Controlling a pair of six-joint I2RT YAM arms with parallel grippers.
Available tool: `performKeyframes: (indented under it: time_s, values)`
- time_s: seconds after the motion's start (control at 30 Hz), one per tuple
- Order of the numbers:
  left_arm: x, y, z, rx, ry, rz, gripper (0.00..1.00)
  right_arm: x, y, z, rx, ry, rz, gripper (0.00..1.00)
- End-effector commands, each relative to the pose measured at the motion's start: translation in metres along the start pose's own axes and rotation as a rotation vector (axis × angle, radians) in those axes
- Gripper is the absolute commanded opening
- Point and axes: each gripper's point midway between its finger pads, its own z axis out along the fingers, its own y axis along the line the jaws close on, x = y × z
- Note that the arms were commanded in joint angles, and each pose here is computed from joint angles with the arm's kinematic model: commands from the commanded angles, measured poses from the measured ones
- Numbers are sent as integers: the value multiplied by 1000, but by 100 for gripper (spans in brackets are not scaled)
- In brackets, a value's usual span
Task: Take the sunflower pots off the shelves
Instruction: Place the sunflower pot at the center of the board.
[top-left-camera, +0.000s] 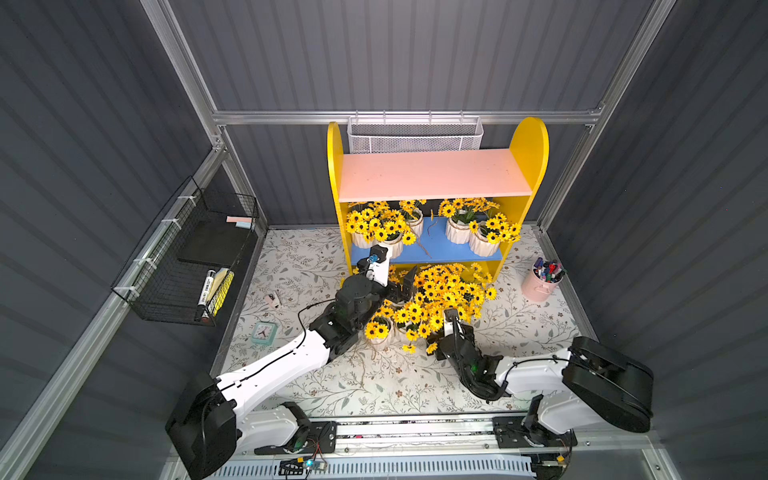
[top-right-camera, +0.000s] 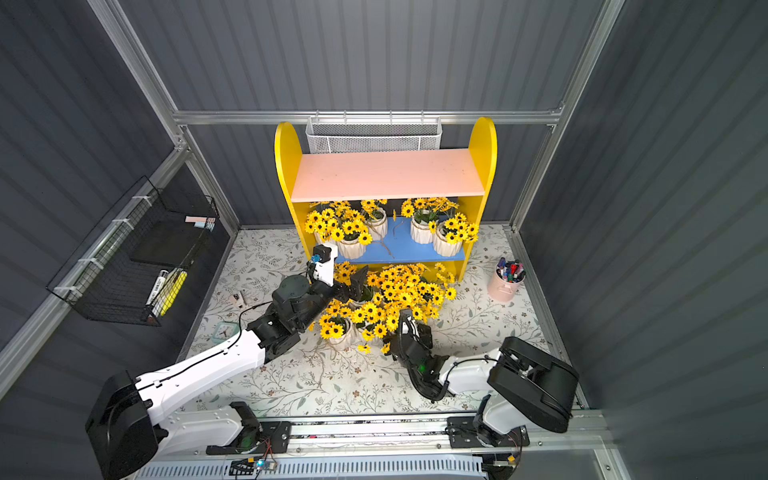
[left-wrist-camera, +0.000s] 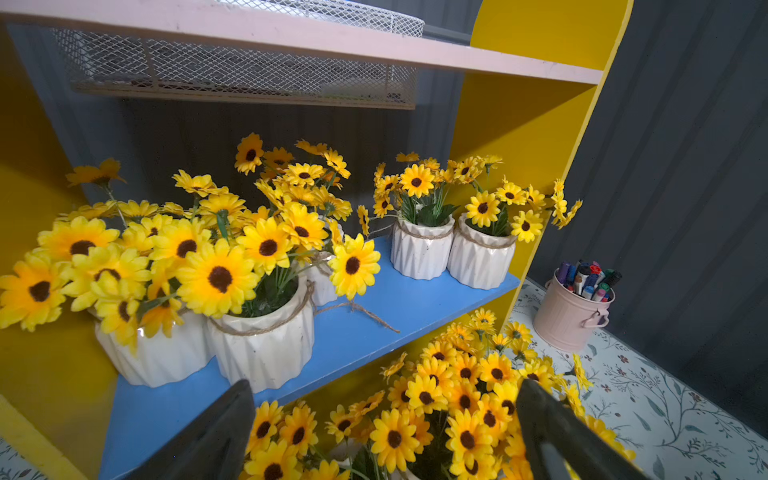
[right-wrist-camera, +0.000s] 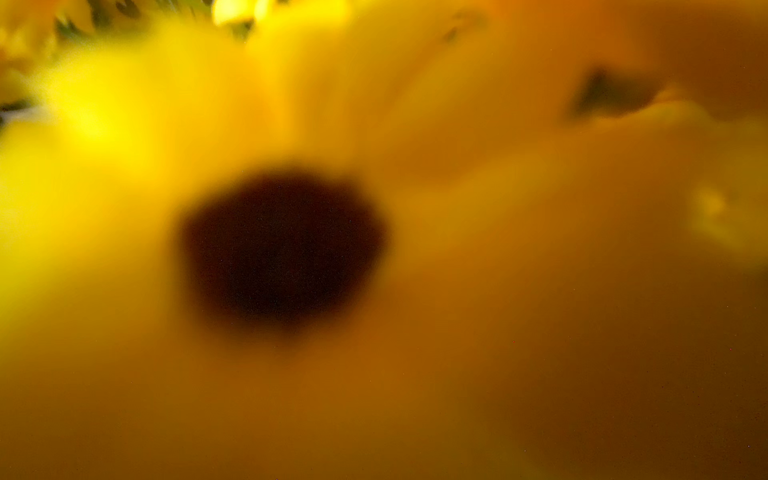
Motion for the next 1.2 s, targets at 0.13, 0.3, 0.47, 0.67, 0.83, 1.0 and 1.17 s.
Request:
performKeyframes:
  time_s: [0.13, 0.3, 0.47, 0.67, 0.83, 1.0, 1.17]
  values:
    - [-24, -10, -5, 45, -42, -22, 99, -3, -8, -12, 45, 84, 8, 99]
    - [-28, -12, -8, 58, -52, -23, 99, 4, -7, -27, -6, 173, 6, 99]
    - [-34, -15, -11, 81, -63, -25, 99, -5, -10, -55, -42, 271, -30, 99]
    - [-42, -17, -16, 93, -83, -26, 99, -37, -31, -89, -16, 242, -63, 99]
    - [-44, -23, -18, 131, -88, -31, 99, -92, -40, -111, -20, 72, -57, 99]
    - [-43, -27, -17, 154, -85, -33, 99, -163, -60, -124, 116, -97, -62, 99]
    - [-46, -13, -19, 74, -93, -40, 99, -207, -36, -105, 0, -139, -53, 99]
